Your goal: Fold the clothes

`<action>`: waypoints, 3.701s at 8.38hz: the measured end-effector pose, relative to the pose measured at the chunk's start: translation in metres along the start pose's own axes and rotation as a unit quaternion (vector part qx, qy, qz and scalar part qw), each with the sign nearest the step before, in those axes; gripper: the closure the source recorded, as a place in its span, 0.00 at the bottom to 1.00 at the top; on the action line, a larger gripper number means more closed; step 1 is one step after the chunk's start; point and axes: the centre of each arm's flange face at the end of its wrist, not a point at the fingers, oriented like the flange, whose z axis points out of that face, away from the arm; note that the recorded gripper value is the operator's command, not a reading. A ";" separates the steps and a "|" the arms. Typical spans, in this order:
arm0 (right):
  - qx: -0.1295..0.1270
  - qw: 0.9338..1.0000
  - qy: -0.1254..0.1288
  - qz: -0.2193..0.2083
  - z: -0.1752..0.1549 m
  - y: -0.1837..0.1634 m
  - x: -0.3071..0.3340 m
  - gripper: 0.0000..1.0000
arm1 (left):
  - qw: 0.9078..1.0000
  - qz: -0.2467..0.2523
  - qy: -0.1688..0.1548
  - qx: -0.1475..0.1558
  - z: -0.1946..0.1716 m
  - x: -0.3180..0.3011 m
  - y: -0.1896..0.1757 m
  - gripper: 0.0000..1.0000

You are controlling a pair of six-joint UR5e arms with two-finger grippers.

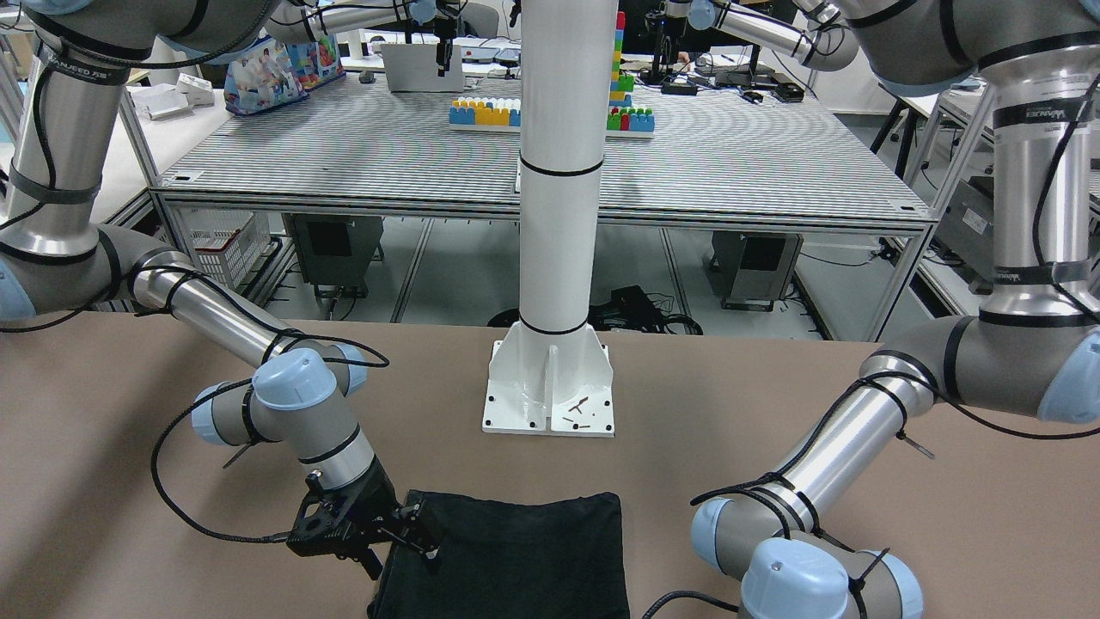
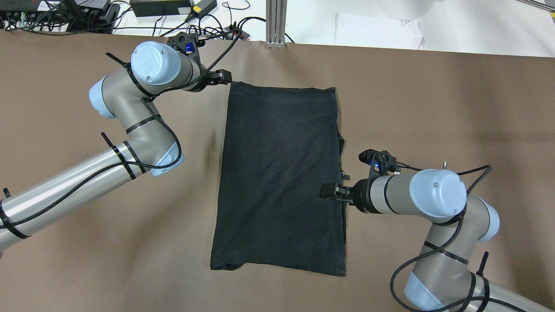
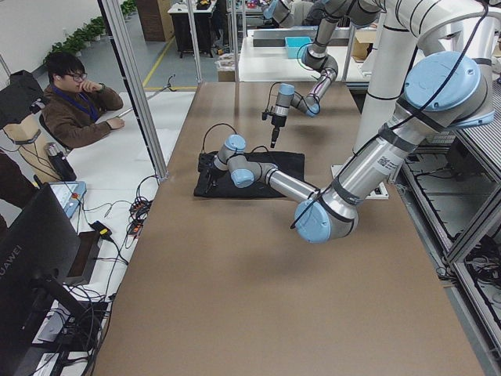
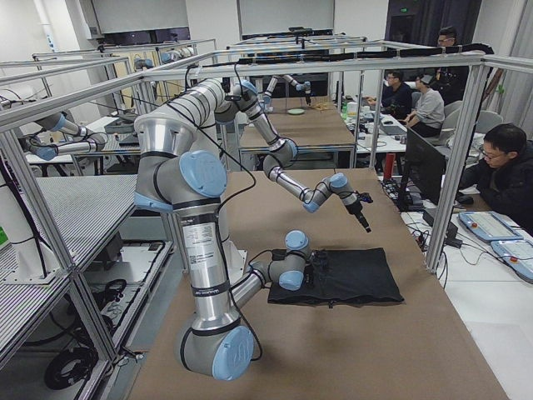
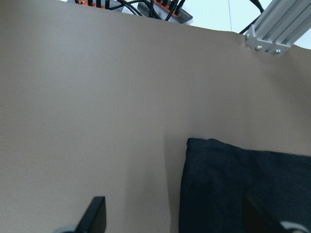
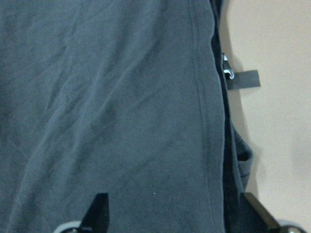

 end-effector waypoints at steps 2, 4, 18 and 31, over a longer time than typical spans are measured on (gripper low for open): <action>-0.005 1.000 -0.011 -0.006 0.004 0.020 0.029 0.06 | 1.000 0.000 0.001 0.000 0.000 0.000 0.000 0.00; -0.005 1.000 -0.019 0.009 0.016 0.050 0.027 0.06 | 1.000 0.000 0.001 0.001 0.001 -0.001 0.000 0.00; -0.003 0.999 -0.015 0.043 0.058 0.160 0.008 0.69 | 1.000 0.003 -0.009 0.014 0.007 -0.006 0.009 0.00; 0.018 0.996 -0.039 0.080 0.052 0.140 -0.065 1.00 | 0.997 -0.049 0.058 -0.031 -0.024 -0.009 0.029 0.00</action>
